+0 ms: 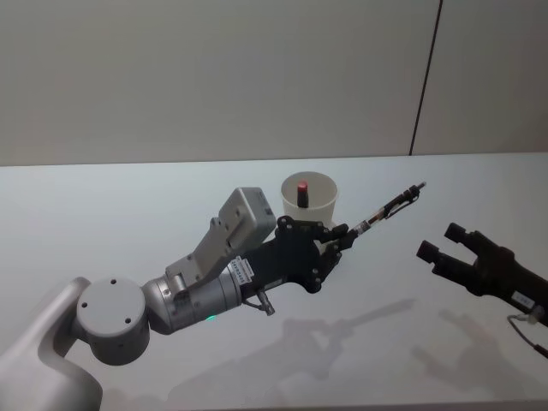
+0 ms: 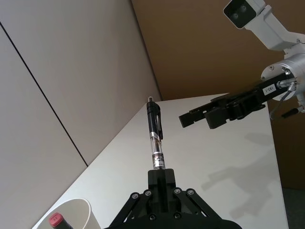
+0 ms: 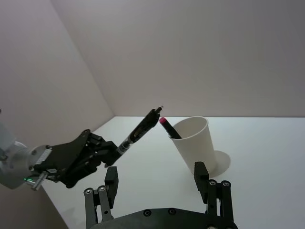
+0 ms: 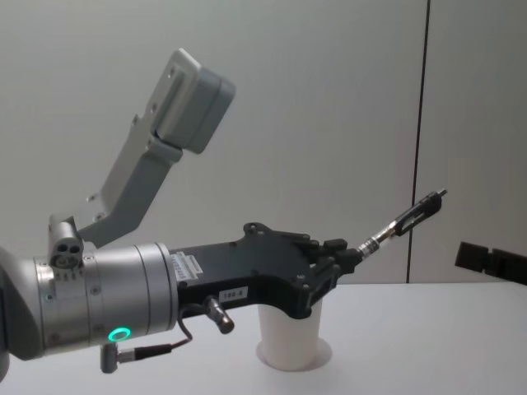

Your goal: Place the pen into the pen holder.

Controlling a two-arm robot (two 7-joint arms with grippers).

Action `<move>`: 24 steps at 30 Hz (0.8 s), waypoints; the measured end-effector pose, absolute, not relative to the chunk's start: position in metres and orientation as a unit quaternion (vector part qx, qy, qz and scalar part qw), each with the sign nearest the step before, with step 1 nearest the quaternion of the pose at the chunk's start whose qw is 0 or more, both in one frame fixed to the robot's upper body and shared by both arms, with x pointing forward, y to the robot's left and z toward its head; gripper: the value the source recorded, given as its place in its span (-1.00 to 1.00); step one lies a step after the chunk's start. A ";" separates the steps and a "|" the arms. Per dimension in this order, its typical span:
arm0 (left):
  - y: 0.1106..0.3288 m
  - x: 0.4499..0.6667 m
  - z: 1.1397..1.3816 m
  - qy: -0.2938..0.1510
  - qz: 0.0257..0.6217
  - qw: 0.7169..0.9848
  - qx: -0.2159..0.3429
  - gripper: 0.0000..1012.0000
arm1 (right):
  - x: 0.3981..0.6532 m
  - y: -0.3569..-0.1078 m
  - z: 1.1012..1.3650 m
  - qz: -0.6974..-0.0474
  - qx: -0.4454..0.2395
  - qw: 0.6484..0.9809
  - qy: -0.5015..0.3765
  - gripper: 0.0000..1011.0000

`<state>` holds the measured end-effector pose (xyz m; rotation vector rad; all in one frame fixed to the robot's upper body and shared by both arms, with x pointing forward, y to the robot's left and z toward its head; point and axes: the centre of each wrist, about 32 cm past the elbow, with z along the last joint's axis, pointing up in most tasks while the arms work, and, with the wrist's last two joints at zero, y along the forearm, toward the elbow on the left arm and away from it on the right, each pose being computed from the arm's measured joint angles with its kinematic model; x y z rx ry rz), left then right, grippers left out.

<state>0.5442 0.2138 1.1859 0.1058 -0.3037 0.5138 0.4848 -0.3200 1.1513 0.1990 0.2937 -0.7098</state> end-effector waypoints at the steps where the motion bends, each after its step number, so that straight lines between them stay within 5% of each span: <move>1: 0.214 0.544 1.186 -0.150 0.253 0.954 0.052 -0.80 | 0.484 -0.319 1.150 -0.341 0.104 0.923 0.147 0.98; 24: 0.214 0.544 1.186 -0.150 0.253 0.954 0.052 -0.80 | 0.479 -0.282 1.142 -0.322 0.184 0.907 0.200 0.98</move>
